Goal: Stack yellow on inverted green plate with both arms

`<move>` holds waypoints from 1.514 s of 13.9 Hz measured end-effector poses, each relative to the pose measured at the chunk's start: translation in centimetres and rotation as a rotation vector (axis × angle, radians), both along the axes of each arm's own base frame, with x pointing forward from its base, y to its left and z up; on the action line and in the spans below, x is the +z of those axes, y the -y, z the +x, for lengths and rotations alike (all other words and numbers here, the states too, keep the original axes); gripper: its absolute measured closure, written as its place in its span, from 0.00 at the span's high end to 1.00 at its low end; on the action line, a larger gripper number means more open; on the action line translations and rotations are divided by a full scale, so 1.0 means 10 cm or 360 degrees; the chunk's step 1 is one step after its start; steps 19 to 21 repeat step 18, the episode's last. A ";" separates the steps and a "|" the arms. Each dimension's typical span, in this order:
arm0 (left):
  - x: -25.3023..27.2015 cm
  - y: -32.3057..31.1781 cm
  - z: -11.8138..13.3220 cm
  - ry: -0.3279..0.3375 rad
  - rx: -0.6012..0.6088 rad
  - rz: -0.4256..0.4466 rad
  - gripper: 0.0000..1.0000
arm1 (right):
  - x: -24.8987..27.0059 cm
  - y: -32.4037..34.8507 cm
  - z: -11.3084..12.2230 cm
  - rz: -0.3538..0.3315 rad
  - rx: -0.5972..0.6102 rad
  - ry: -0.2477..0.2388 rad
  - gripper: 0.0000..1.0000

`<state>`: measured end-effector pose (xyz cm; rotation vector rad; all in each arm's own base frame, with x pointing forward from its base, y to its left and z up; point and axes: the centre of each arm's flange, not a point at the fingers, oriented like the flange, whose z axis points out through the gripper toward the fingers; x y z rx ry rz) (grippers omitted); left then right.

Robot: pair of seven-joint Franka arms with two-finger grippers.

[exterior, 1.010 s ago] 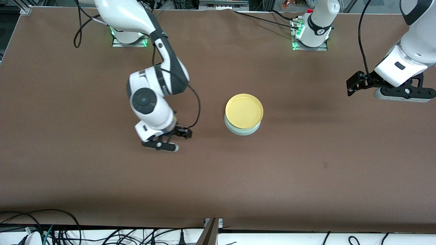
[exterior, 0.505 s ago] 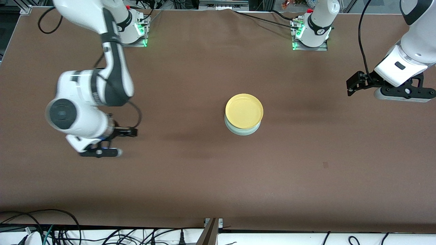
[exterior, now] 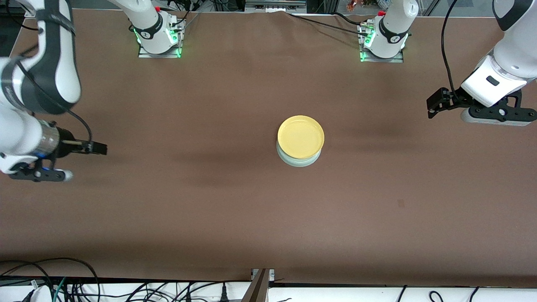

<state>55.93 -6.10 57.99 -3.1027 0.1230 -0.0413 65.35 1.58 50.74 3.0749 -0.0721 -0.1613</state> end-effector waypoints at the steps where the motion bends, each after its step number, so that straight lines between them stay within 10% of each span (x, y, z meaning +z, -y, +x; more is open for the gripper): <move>1: 0.00 0.00 0.00 0.0000 0.0000 0.0000 1.00 | 0.20 0.05 -0.07 0.0010 -0.0003 0.0045 1.00; 4: 0.00 0.00 0.00 0.0000 0.0000 0.0000 1.00 | 0.71 0.29 -0.31 0.0059 -0.0043 0.0141 1.00; 9: 0.00 0.00 0.00 0.0000 0.0000 0.0000 1.00 | 1.18 0.61 -0.86 0.0116 -0.0081 0.0040 1.00; 21: 0.00 0.00 0.00 0.0000 0.0000 0.0000 1.00 | 1.11 0.61 -0.96 0.0132 0.0024 -0.0060 1.00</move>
